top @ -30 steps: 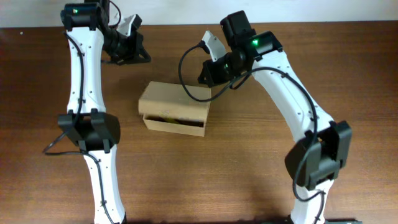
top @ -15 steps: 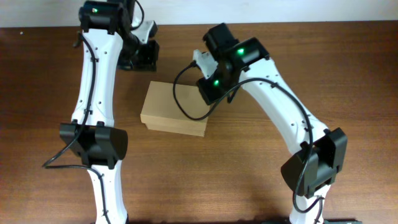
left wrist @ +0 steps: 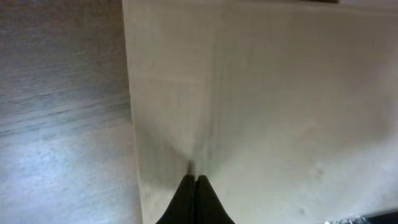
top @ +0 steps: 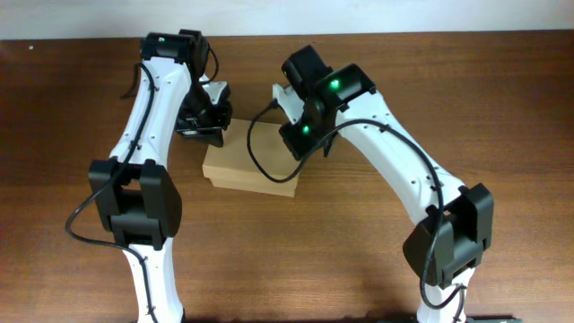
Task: Pack container
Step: 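Press down on the closed lid with both grippers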
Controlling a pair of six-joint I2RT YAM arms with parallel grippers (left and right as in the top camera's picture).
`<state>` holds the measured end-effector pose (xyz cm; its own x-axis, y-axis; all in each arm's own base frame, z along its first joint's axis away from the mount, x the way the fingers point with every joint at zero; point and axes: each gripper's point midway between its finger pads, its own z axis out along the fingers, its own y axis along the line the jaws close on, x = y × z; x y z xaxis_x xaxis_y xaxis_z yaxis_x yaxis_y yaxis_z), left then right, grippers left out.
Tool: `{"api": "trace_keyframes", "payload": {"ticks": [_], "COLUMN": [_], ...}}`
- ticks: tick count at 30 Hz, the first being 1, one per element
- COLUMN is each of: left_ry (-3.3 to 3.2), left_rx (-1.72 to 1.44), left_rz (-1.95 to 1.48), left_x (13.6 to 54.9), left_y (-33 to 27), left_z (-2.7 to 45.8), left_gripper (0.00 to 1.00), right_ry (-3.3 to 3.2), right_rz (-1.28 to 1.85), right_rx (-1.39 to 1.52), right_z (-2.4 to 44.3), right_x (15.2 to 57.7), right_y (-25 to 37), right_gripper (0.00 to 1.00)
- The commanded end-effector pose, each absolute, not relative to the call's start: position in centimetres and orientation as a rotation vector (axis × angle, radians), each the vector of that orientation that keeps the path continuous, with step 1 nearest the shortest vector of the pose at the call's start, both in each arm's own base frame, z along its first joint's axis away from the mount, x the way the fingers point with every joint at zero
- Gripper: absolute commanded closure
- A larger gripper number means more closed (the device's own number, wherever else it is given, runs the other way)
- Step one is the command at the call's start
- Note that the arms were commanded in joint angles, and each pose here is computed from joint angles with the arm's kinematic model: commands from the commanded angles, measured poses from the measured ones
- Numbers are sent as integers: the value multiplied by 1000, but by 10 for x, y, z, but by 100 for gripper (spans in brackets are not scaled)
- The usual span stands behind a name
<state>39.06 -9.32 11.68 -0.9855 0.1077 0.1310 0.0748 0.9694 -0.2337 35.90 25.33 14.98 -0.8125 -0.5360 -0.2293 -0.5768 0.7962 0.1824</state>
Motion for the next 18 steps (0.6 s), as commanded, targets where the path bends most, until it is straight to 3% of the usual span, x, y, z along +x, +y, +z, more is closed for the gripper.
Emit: {"api": "trace_keyframes", "payload": {"ticks": [1, 7, 18], "left_ry": [-2972, -2968, -2966], "left_rx": [-134, -133, -132], "left_rz": [329, 326, 321], "left_x": [386, 385, 385], "left_y": [-92, -92, -91], "left_z": [112, 98, 97], "left_gripper": [98, 98, 98], "right_ry": [2851, 2884, 2842], "right_rz": [318, 315, 326], "right_rx": [-900, -896, -887], "right_z": [131, 110, 112], "right_x": [350, 344, 353], "right_y": [246, 243, 248], "right_gripper": [96, 96, 96]}}
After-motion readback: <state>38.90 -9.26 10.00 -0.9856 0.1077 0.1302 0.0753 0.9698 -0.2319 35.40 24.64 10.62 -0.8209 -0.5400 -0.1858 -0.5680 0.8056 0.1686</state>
